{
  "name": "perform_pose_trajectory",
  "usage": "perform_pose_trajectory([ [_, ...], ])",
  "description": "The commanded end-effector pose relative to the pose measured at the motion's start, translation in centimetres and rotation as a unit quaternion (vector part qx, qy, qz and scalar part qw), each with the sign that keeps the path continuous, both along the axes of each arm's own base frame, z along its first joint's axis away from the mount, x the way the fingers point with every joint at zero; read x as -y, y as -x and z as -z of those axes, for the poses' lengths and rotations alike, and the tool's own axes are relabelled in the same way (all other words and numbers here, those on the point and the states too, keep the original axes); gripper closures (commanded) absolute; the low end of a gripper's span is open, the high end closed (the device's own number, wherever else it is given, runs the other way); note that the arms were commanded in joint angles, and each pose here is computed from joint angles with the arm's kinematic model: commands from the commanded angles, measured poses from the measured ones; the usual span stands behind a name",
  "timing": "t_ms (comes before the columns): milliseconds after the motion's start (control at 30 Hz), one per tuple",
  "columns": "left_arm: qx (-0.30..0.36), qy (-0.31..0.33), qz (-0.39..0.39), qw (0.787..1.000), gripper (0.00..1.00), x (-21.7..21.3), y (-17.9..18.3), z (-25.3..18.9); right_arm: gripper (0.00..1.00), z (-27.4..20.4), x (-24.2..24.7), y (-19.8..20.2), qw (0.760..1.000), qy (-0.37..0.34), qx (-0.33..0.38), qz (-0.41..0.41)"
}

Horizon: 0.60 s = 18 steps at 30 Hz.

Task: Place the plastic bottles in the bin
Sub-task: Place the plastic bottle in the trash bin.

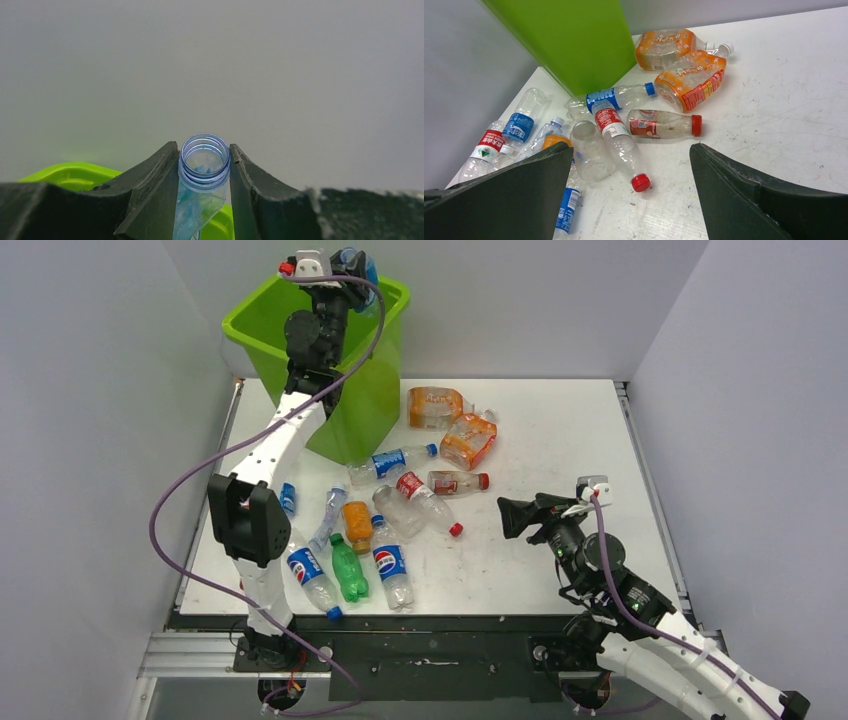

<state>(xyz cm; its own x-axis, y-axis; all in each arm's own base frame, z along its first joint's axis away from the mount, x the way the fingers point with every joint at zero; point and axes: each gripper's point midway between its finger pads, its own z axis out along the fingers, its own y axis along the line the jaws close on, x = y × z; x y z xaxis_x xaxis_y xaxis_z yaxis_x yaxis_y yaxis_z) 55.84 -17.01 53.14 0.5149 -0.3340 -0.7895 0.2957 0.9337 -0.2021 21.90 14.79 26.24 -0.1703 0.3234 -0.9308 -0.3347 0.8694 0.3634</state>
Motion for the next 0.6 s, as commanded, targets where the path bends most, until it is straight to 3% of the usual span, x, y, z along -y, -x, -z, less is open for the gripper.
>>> perform_pose_trajectory([
  [0, 0.041, 0.007, -0.007, 0.999, 0.8, -0.6, 1.1, -3.0, 0.1, -0.3, 0.2, -0.4, 1.0, -0.002, 0.001, 0.015],
  [33, 0.043, 0.005, -0.006, 0.999, 0.69, -0.5, 1.2, -3.2, 0.1, -0.2, 0.1, -0.4, 1.0, -0.001, 0.0, 0.015],
  [100, 0.048, 0.004, -0.008, 0.999, 0.35, -0.6, 1.8, -3.8, 0.1, 0.0, 0.0, -0.5, 1.0, 0.003, -0.004, 0.014],
  [200, 0.064, 0.014, -0.018, 0.998, 0.0, -1.5, 3.4, -6.0, 0.1, 0.2, -0.1, -0.6, 1.0, 0.009, -0.008, 0.013],
  [400, 0.101, 0.039, -0.013, 0.994, 0.04, -3.1, 10.5, -11.4, 0.1, -0.1, 0.0, -0.7, 1.0, 0.016, -0.011, 0.017],
  [567, 0.059, 0.044, 0.048, 0.996, 0.04, -2.1, 17.8, -10.5, 0.1, 1.0, 0.5, -1.2, 0.998, 0.029, -0.023, 0.042],
])
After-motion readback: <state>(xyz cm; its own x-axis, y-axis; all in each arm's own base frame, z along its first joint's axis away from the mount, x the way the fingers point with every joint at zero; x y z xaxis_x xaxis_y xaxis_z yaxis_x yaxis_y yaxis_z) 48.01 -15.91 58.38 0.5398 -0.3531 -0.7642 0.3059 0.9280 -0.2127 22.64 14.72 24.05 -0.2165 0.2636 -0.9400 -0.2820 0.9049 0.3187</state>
